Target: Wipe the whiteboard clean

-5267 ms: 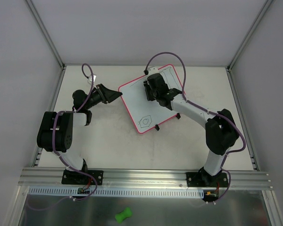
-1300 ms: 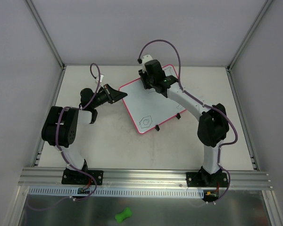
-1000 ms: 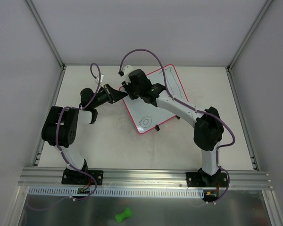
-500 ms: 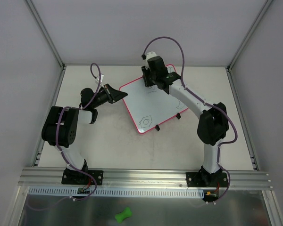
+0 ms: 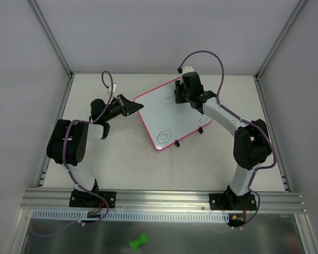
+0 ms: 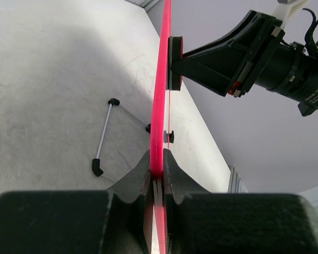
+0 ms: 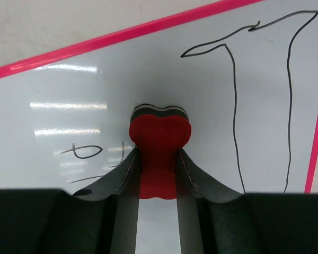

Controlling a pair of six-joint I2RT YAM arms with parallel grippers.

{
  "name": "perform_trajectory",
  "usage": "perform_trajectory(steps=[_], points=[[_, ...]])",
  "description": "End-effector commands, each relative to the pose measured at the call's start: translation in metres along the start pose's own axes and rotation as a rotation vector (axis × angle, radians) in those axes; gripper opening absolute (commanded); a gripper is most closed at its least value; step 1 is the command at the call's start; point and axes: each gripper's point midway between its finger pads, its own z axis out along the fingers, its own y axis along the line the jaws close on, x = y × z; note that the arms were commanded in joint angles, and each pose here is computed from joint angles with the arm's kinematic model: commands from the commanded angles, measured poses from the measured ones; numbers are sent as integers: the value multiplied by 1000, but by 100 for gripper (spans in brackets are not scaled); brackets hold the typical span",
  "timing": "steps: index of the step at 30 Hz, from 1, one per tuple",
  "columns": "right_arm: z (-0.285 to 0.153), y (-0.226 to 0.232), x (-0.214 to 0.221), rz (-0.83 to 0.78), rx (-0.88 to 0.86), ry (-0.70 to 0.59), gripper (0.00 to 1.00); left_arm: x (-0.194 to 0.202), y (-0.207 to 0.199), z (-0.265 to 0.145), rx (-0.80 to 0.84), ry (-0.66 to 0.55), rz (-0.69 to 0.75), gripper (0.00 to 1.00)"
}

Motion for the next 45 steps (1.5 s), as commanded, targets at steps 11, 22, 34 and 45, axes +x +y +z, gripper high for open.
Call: perform_trajectory(steps=[11,22,34,45], points=[[-12,90,19,-224,-206,-50,0,0,-14,6,61,9,153,0],[-15,111,41,-290,-188,-24,0,0,-12,6,58,10,149,0],[-10,12,50,41,45,-5,0,0,-13,6,59,11,149,0],[-2,40,28,-53,-124,14,0,1,-11,7,58,16,144,0]])
